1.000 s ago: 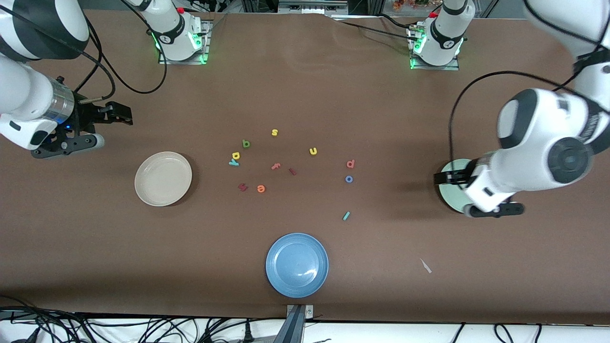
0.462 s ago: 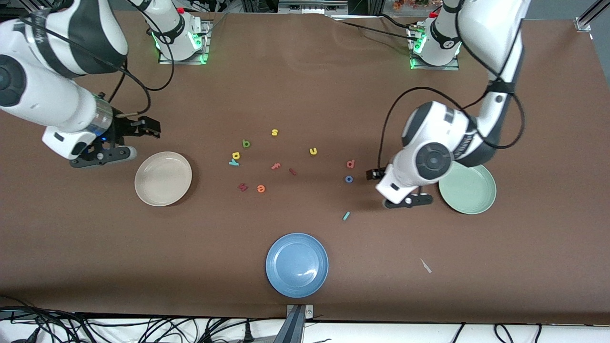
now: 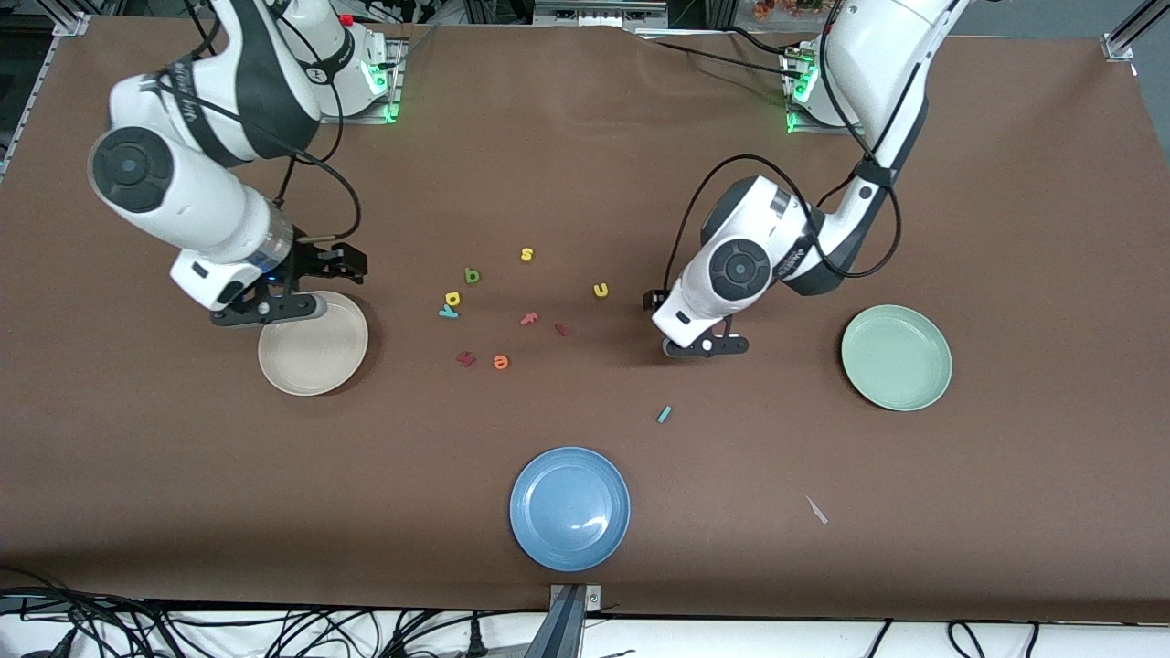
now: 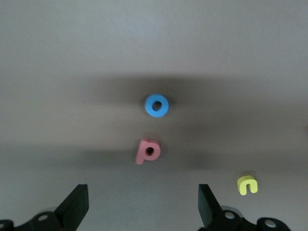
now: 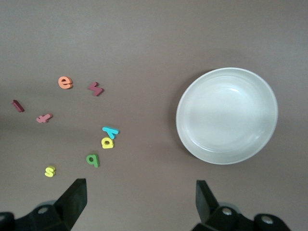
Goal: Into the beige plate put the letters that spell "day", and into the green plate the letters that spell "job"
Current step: 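Reach the left gripper to the pink p while the right gripper reaches the cyan letter, then grasp the pink p with the left gripper while the right gripper grasps the cyan letter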
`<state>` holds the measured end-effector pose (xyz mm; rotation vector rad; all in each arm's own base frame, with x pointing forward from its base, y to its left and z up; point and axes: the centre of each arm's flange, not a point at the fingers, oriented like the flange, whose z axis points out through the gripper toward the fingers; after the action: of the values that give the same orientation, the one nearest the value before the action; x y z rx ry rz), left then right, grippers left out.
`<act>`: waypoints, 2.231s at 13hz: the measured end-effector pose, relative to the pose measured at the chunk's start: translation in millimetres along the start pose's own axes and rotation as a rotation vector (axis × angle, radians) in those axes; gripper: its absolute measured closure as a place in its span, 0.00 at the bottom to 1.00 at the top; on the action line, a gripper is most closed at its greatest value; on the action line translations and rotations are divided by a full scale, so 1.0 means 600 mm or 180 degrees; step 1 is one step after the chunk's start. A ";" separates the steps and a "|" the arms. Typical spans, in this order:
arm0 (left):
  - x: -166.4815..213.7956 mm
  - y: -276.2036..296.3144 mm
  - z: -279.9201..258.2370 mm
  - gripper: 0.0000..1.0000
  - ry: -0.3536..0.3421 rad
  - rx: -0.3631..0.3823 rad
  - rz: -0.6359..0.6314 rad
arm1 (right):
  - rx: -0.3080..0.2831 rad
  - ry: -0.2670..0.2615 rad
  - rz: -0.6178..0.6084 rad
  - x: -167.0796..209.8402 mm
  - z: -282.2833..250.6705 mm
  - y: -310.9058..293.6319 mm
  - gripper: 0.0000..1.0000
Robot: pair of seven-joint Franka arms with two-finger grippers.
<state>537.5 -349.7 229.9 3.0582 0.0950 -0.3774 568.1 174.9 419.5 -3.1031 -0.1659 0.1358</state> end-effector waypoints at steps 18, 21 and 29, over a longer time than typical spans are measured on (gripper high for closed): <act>-0.012 -0.013 0.106 0.38 0.0193 -0.0160 -0.0010 | 0.0189 0.0488 0.0421 -0.025 0.263 -0.109 0.00; -0.011 -0.014 0.103 0.53 0.0200 -0.0161 -0.0015 | 0.0223 0.0517 0.0410 -0.023 0.295 -0.122 0.00; -0.009 -0.014 0.102 0.53 0.0216 -0.0172 -0.0017 | -0.0019 0.0475 0.0496 -0.047 0.369 -0.168 0.00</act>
<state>516.9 -345.7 171.5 3.0181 0.1144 -0.2667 510.1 277.7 205.3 -3.1131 0.0795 -0.0928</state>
